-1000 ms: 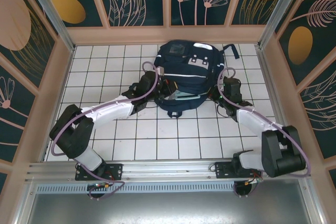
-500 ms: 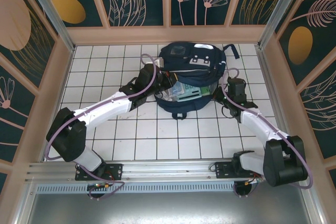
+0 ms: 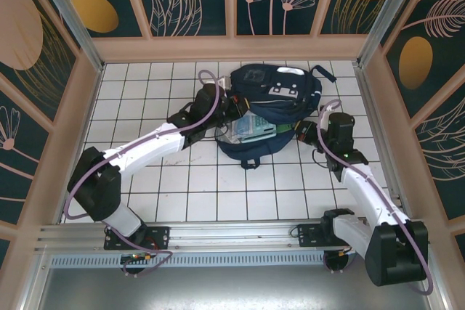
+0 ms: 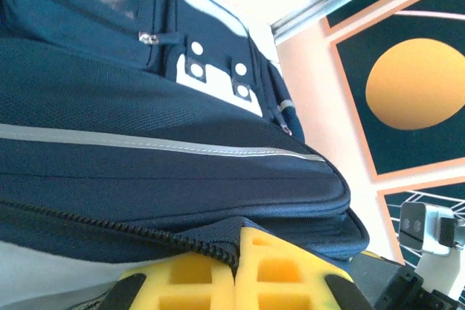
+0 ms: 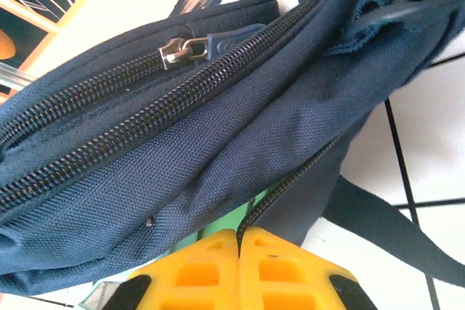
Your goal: Pack books, pencil case, and school supplies into a backpack
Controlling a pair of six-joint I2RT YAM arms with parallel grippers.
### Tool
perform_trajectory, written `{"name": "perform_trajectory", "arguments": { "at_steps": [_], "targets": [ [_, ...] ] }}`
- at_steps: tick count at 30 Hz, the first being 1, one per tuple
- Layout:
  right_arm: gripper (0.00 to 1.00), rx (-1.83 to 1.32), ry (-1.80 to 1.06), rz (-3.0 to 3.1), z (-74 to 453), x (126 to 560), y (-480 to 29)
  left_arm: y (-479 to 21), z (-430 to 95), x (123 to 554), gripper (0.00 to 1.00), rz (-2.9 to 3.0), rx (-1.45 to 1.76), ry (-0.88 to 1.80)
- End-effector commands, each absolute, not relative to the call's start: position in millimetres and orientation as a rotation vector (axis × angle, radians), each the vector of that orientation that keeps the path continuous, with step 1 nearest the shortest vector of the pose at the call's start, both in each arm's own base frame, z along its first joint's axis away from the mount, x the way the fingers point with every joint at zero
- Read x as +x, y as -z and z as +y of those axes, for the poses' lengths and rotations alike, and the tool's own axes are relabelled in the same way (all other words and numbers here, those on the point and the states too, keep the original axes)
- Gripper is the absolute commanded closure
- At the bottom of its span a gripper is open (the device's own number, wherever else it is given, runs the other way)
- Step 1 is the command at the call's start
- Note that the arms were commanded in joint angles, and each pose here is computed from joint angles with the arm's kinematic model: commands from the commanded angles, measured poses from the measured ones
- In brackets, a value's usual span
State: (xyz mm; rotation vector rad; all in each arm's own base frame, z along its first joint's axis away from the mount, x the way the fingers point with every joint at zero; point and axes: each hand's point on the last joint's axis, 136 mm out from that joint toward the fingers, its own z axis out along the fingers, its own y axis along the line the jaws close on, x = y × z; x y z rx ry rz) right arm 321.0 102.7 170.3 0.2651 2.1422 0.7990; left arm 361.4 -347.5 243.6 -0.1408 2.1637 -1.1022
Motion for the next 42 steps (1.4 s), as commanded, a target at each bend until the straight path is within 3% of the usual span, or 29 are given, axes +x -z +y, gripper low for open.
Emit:
{"name": "perform_trajectory", "arguments": {
  "at_steps": [1,6,14,18,26,35,42],
  "targets": [
    [1.00,0.158,-0.787,1.937,104.1,356.9,-232.9,-293.0,-333.0,376.0,1.00,2.035,-0.128,1.024],
    [1.00,0.161,-0.840,1.985,114.4,383.8,-220.6,-336.1,-314.7,379.3,1.00,1.946,-0.135,0.947],
    [1.00,0.116,-0.814,1.794,113.6,412.1,-329.6,-418.1,-308.0,391.6,1.00,1.815,-0.111,0.884],
    [1.00,0.120,-0.811,1.777,113.6,416.7,-349.0,-444.4,-304.0,391.7,1.00,1.760,-0.114,0.896],
    [1.00,0.188,-0.804,1.919,113.6,401.6,-261.7,-397.9,-313.1,395.9,1.00,1.842,-0.112,0.892],
    [1.00,0.271,-0.737,2.086,108.6,365.6,-161.6,-309.7,-337.0,381.5,1.00,2.004,-0.106,1.042],
    [0.66,0.259,-0.704,2.189,133.9,339.5,-122.1,-288.1,-327.0,369.2,1.00,2.035,-0.137,1.048]
  ]
}}
